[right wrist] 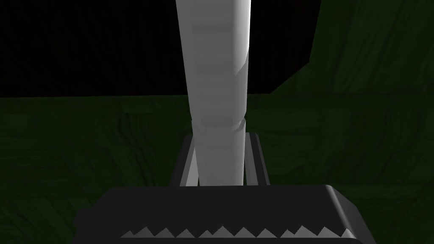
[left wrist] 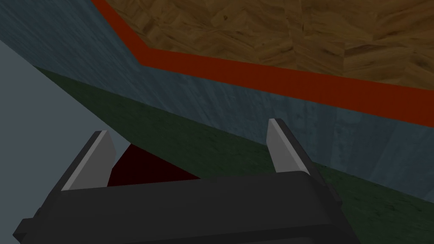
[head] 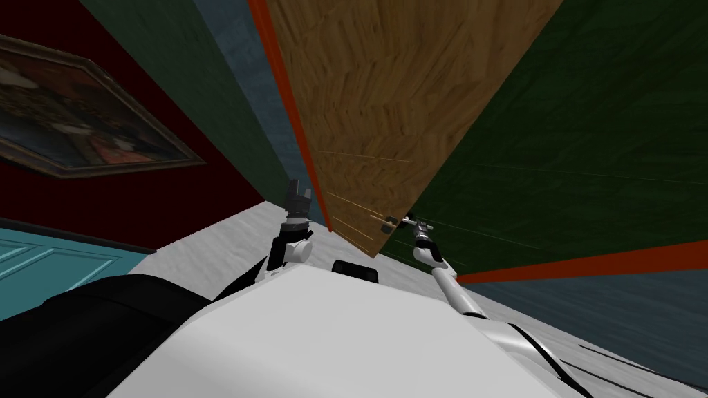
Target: Pull the door open
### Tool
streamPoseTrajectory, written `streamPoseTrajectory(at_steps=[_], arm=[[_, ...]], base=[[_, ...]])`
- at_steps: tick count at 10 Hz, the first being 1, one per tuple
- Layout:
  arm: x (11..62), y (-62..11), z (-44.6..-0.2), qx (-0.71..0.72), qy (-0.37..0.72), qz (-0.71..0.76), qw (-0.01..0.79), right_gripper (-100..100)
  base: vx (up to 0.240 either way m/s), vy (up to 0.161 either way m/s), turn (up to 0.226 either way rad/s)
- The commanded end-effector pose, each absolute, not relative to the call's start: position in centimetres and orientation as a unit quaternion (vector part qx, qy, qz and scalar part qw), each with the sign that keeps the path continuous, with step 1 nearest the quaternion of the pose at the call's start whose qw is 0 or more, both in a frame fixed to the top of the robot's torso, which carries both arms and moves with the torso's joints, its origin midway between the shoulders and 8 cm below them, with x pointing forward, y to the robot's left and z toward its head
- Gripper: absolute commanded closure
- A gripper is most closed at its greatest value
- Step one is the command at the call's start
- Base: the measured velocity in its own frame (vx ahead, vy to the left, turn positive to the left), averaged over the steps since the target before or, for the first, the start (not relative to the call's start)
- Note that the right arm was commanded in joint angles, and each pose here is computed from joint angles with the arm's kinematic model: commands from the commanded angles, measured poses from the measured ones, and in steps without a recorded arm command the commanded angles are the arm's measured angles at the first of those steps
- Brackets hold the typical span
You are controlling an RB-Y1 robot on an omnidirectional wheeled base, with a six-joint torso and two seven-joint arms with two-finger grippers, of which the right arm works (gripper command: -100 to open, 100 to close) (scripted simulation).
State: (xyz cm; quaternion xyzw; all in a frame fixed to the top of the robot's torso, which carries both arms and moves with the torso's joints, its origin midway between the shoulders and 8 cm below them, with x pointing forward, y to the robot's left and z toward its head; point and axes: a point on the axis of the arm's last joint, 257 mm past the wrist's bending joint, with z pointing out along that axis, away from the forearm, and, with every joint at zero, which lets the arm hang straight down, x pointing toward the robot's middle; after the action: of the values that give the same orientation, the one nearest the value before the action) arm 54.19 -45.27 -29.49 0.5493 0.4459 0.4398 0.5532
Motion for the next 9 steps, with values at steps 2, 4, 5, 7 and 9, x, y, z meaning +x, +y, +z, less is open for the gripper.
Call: streamPoseTrajectory(at_steps=[2, 4, 5, 7, 9], arm=[[52.8, -47.5, -30.0, 0.555, 0.447, 0.424, 0.559, 100], [52.4, -48.0, -30.0, 0.553, 0.45, 0.424, 0.558, 100], [52.3, -48.1, -29.9, 0.552, 0.452, 0.426, 0.557, 100], [52.3, -47.7, -29.8, 0.547, 0.455, 0.433, 0.553, 100], [52.5, -46.5, -29.5, 0.54, 0.461, 0.448, 0.544, 100]], base=[[-0.181, -0.059, 0.05], [-0.195, -0.007, 0.1], [-0.201, -0.022, 0.151], [-0.186, -0.036, 0.156], [-0.245, -0.1, 0.247]])
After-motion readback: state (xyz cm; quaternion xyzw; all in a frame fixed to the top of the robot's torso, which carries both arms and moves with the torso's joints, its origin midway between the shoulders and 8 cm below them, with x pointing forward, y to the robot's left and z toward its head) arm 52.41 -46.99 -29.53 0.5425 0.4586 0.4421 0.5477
